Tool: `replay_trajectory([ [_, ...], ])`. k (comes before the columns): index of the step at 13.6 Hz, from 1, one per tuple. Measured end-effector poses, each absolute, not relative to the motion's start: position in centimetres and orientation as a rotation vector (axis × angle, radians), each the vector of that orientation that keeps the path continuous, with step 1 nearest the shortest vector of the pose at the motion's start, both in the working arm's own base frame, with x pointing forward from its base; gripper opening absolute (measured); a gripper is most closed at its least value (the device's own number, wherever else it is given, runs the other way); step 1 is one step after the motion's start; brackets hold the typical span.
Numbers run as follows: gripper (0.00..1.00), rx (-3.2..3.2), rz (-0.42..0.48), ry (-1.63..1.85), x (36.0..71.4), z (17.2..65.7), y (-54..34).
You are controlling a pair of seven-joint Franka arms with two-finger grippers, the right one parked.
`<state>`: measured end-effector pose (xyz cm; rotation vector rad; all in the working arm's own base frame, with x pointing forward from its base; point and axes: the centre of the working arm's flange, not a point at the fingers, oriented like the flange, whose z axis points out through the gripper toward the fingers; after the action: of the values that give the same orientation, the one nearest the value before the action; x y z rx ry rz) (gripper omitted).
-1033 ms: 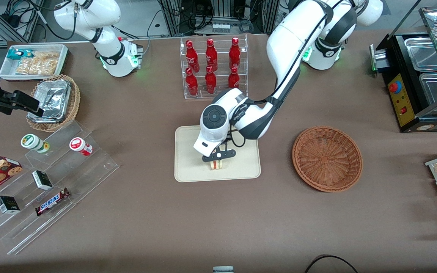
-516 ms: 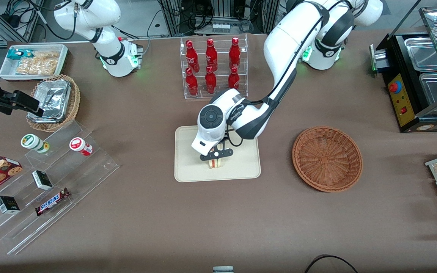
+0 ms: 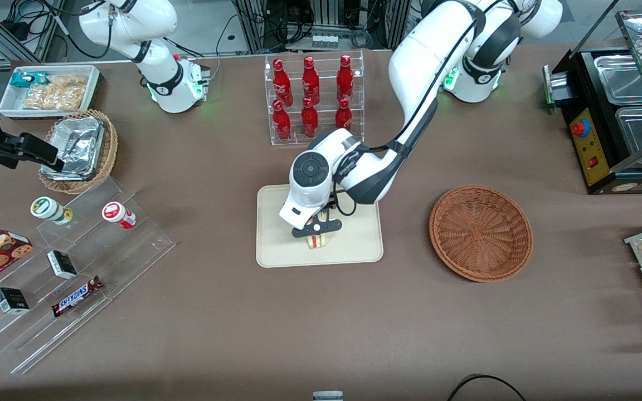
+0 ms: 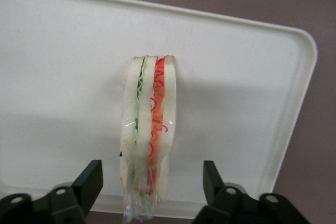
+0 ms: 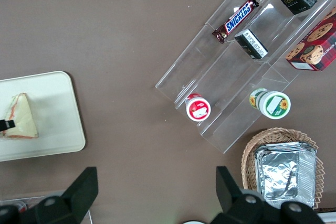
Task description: Place sandwich from basket to tray
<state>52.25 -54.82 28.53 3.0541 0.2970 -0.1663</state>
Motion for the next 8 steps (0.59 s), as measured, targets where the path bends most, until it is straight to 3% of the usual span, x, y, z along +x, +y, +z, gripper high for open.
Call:
replay_trajectory([
  [1,0.99,3.058,-0.163,0.307,52.7,30.1,-54.2],
  [2,1.0,3.056,-0.154,0.322,53.3,32.0,-53.5],
  [8,1.0,3.13,-0.124,0.378,55.4,40.3,-47.7],
])
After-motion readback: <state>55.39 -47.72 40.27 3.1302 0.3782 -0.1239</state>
